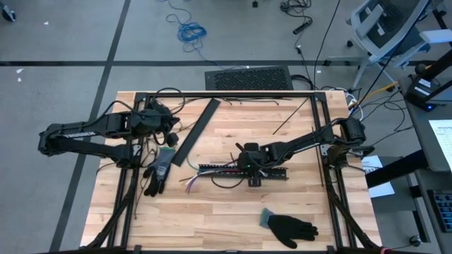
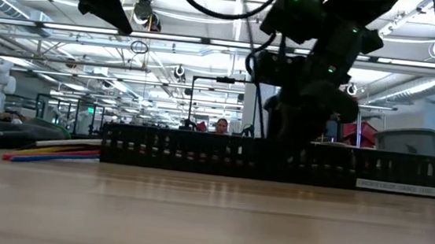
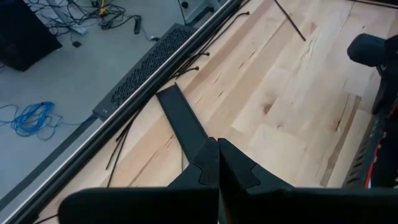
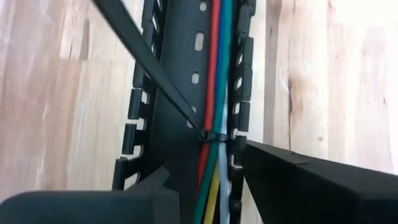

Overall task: Ziptie cables
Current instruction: Close the cable duct with the cable duct cover

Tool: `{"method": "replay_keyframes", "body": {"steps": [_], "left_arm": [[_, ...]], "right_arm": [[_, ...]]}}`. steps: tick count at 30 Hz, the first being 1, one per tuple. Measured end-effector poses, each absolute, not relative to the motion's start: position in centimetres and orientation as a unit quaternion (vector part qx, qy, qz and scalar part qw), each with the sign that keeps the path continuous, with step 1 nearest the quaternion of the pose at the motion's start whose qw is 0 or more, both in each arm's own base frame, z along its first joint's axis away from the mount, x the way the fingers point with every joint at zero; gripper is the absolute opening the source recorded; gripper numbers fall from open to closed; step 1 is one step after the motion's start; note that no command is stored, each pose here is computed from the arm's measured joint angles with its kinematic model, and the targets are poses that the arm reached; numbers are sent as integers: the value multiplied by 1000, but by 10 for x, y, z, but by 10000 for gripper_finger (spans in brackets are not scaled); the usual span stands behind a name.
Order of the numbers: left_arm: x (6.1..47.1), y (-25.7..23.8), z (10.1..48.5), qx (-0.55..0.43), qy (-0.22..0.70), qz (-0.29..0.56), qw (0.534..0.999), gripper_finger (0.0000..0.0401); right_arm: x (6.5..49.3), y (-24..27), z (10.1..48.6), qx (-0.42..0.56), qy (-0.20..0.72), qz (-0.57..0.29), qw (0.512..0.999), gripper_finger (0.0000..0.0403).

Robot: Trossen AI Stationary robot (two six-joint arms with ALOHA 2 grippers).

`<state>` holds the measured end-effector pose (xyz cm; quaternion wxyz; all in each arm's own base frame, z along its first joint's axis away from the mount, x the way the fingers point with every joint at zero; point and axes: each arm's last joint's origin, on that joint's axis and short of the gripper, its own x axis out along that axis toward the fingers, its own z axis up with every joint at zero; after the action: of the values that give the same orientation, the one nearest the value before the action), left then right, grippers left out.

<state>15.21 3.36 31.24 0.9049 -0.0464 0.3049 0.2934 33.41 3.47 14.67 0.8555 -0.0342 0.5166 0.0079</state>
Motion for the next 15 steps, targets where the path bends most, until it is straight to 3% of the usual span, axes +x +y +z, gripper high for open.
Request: {"method": "replay_keyframes", "body": {"steps": [15], "left_arm": [[152,34,312,-46,309,293,904,0]], "right_arm": [[376,40,156,-31,491,7,871,110]]}}
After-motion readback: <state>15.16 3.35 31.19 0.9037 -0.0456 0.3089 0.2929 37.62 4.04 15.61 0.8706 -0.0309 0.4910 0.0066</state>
